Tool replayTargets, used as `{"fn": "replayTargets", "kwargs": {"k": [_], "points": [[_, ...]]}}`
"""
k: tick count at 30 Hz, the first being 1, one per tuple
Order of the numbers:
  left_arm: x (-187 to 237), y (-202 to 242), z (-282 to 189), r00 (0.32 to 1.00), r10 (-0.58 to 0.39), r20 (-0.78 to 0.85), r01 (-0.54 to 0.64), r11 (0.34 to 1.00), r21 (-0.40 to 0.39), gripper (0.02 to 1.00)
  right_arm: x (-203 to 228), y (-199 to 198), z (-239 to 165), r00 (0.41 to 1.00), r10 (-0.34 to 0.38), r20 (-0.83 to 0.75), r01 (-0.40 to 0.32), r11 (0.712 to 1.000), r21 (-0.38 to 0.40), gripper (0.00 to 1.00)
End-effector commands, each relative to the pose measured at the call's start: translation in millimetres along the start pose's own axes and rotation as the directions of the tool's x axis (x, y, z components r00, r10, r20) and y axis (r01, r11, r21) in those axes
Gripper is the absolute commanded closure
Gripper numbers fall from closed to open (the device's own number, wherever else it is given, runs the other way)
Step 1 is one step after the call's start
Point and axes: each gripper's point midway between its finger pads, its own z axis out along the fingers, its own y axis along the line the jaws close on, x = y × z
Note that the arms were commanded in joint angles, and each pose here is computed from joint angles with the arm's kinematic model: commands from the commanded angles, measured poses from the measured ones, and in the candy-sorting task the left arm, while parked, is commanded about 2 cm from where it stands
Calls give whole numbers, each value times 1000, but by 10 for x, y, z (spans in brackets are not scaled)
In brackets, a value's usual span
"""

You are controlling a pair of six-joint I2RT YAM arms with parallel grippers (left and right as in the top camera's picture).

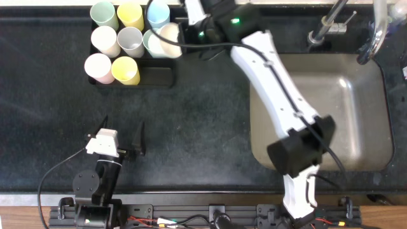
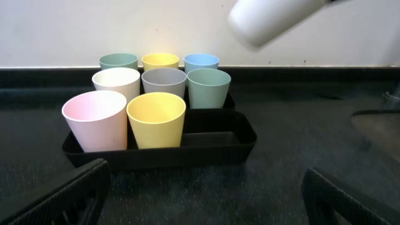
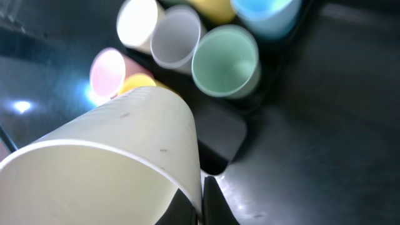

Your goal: Store Cups

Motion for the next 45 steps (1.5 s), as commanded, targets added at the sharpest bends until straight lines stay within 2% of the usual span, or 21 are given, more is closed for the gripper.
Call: {"fn": "replayTargets", "kwargs": {"k": [1,8,20,39,45], "points": [[-7,-28,-5,1000,-6,5,6,1000,16,18,43,155,159,999,32,-31,-33,998,-50,958],[-7,-28,-5,1000,-6,5,6,1000,16,18,160,139,403,994,66,-84,-69,997,-43,961],[-7,-28,-5,1000,-6,5,6,1000,16,18,489,-21,558,967,151,-205,-149,989,28,958],[-7,-28,-5,1000,-6,5,6,1000,16,18,642,-251,1002,955,176,-239,-152,982,115,956],[-7,-28,-5,1000,-6,5,6,1000,16,20,671,-243,1106,954,172,-244,-148,982,115,958]]}}
